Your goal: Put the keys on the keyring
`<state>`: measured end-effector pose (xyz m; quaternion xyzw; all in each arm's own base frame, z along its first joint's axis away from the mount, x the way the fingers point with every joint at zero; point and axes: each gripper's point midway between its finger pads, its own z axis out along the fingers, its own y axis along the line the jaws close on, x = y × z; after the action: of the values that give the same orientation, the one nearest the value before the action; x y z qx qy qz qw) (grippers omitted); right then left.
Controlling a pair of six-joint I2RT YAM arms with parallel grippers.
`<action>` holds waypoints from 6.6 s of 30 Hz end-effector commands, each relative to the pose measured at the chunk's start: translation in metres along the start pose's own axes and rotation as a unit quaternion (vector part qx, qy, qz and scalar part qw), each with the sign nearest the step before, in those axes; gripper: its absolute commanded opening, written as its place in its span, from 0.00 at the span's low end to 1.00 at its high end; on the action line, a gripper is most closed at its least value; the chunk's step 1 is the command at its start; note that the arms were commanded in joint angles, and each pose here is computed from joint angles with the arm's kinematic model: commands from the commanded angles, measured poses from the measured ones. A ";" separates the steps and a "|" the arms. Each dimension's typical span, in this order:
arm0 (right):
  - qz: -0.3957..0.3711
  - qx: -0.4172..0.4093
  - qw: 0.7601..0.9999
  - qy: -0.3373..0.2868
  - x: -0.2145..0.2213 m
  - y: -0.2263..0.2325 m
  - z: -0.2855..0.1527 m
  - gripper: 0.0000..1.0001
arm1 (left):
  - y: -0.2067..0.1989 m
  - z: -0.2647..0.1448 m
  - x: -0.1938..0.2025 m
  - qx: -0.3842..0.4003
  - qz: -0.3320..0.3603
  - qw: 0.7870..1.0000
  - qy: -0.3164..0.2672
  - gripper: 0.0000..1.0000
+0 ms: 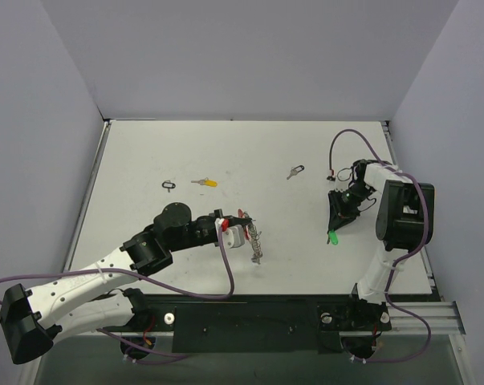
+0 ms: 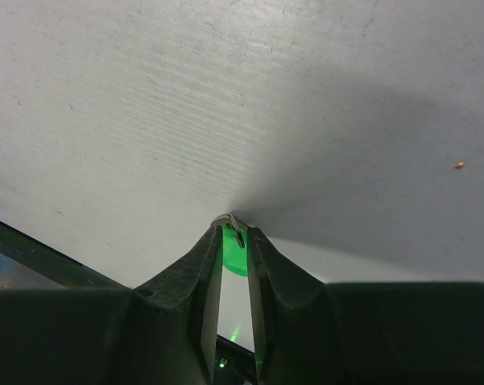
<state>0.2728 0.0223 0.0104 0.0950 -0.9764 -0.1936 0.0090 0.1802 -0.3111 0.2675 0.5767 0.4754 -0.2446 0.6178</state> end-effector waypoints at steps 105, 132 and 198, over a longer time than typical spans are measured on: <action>-0.811 0.035 0.455 -0.366 0.050 0.315 -0.188 0.00 | 0.014 -0.025 -0.052 -0.022 0.093 0.975 -0.202 0.00; -0.803 0.018 0.401 -0.440 0.050 0.346 -0.161 0.00 | 0.008 -0.018 -0.039 -0.055 0.103 0.977 -0.176 0.00; -0.821 0.002 0.382 -0.424 0.051 0.360 -0.156 0.00 | 0.005 -0.017 -0.035 -0.056 0.120 0.979 -0.155 0.00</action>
<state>0.1713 0.2767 0.2633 0.7631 -0.3257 -0.1157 -0.5461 0.1650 -0.3053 0.2750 0.5643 0.3380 -0.2415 0.7134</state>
